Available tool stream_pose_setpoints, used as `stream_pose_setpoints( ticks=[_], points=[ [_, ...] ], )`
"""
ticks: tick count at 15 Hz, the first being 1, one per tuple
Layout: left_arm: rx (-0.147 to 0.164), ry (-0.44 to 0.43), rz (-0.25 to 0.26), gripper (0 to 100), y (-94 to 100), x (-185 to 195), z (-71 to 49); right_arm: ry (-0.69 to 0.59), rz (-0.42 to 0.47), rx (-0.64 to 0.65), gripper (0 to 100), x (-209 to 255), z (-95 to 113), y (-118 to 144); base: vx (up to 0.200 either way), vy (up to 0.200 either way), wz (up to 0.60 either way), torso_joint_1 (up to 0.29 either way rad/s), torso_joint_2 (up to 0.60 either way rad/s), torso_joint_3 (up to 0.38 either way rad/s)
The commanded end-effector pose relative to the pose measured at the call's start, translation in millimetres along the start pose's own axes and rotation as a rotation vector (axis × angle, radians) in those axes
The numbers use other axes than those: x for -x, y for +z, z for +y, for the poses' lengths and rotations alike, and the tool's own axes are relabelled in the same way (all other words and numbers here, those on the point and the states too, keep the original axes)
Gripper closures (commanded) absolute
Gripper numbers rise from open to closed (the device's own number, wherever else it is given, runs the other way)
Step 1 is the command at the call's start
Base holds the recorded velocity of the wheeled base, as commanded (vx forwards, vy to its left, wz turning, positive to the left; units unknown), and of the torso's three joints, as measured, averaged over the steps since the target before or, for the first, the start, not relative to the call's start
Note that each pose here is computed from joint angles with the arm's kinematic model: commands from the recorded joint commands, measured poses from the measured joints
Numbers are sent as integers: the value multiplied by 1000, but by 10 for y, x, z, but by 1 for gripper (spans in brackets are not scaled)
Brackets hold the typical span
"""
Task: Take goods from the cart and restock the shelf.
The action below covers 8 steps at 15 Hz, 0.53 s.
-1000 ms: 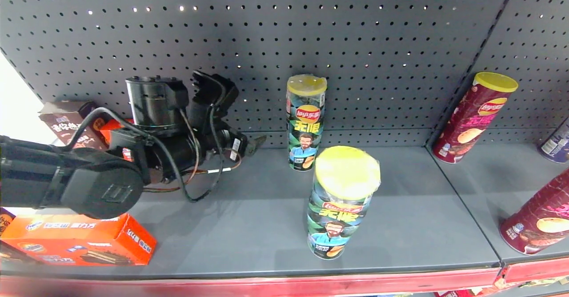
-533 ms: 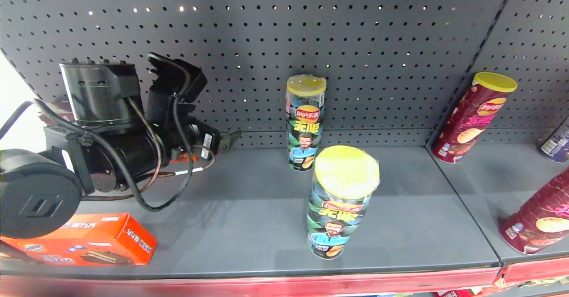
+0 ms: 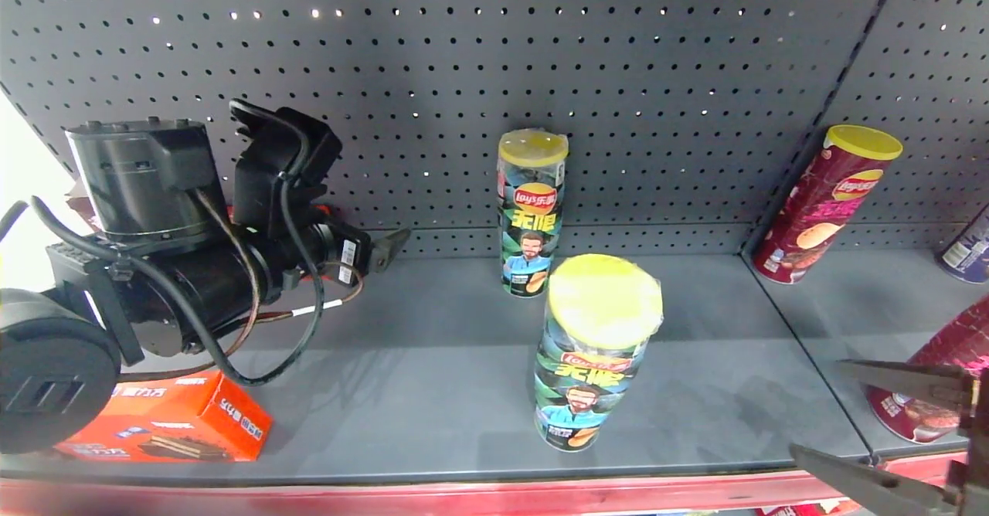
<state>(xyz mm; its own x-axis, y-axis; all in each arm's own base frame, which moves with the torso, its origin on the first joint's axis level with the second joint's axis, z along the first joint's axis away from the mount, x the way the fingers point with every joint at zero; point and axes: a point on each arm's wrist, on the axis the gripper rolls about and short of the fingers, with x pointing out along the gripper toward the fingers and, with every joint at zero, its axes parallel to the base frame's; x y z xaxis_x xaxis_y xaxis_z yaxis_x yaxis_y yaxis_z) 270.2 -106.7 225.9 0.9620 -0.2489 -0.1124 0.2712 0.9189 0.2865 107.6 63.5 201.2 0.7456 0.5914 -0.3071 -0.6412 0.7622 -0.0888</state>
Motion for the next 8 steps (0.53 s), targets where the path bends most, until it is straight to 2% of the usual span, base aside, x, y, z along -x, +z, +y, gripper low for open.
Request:
stream_pose_setpoints(
  ticks=[1,3,8],
  points=[
    [0,1,-5,0,-2,27,2,42,132,9,0,-552,35,-49,0,0,0,0,0,0],
    [0,0,-3,0,-9,23,-1,-12,128,8,0,-786,3,24,0,0,0,0,0,0],
    [0,-3,-18,0,25,19,7,5,142,6,0,-1132,27,165,0,0,0,0,0,0]
  ],
)
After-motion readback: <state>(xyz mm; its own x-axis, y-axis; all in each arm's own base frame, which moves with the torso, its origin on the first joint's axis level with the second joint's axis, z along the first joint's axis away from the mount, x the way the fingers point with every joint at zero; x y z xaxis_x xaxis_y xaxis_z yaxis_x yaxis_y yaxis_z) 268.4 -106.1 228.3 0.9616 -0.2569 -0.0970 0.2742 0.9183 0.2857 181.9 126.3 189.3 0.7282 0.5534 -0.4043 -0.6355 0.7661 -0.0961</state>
